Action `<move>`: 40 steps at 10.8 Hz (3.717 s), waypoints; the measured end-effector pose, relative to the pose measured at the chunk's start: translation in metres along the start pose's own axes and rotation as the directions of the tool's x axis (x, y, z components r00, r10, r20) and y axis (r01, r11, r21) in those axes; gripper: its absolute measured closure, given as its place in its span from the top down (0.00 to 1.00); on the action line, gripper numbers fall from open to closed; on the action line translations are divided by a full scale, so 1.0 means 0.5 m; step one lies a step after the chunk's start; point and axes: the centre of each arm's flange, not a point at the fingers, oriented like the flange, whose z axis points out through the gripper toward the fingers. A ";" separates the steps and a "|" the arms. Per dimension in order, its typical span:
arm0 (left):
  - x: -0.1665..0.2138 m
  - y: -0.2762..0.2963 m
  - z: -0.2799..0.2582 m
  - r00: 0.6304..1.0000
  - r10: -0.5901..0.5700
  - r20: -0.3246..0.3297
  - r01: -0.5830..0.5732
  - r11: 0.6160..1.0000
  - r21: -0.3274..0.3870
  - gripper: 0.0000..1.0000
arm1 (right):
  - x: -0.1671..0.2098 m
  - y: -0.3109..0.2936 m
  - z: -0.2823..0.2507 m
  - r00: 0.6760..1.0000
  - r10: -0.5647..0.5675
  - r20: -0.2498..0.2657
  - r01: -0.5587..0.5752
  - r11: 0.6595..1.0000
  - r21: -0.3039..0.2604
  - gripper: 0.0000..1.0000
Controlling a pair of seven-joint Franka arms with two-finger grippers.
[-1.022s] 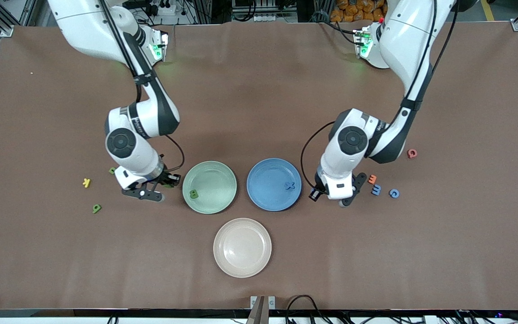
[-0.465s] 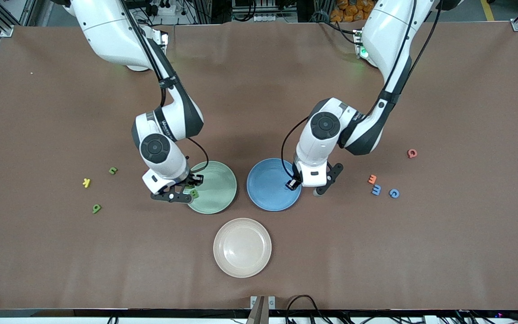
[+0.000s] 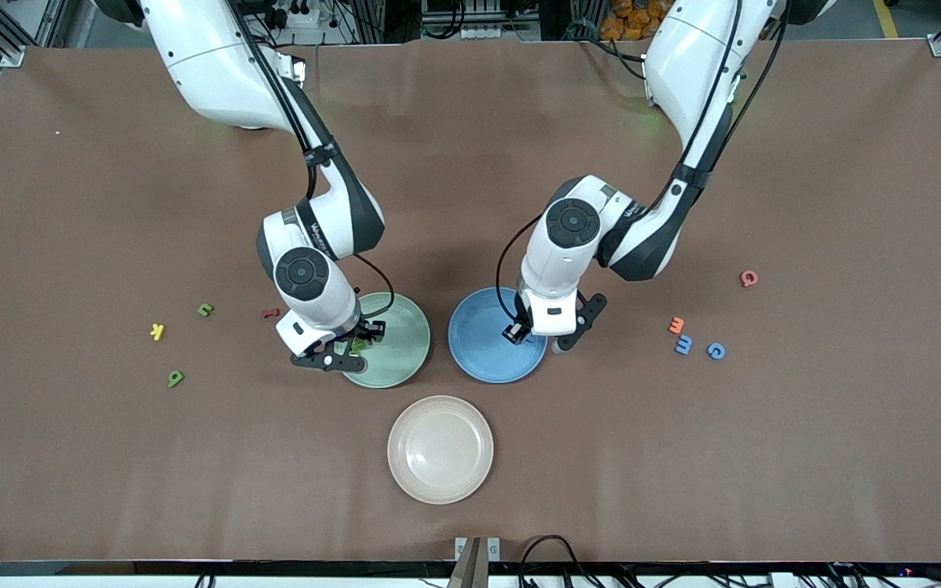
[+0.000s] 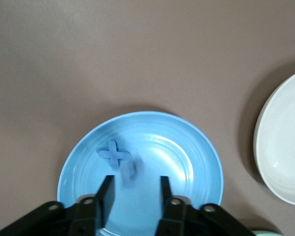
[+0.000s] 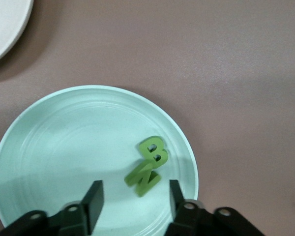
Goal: Sort letters by color into matching plates
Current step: 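Carry z and g to the green and blue plates and release both, then reach the right gripper to green u while the left gripper reaches blue c, then grasp green u with the right gripper while the left gripper grasps blue c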
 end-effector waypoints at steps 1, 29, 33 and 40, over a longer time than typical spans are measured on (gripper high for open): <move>-0.017 -0.001 0.007 1.000 0.012 0.003 -0.012 1.000 0.005 0.55 | 0.001 0.000 -0.001 1.000 0.000 -0.001 0.000 1.000 0.001 0.74; 0.609 -0.260 -0.134 0.736 0.651 0.186 -0.677 0.704 0.213 1.00 | 0.055 0.744 0.041 0.949 0.313 0.029 -0.313 0.950 0.001 1.00; 0.624 -0.302 -0.111 0.724 0.653 0.224 -0.690 0.691 0.215 1.00 | 0.032 0.748 0.053 0.924 0.377 0.070 -0.380 0.924 0.046 1.00; 0.621 -0.394 -0.013 0.725 0.667 0.170 -0.688 0.700 0.190 1.00 | -0.022 0.736 0.100 0.843 0.537 0.036 -0.538 0.842 0.037 1.00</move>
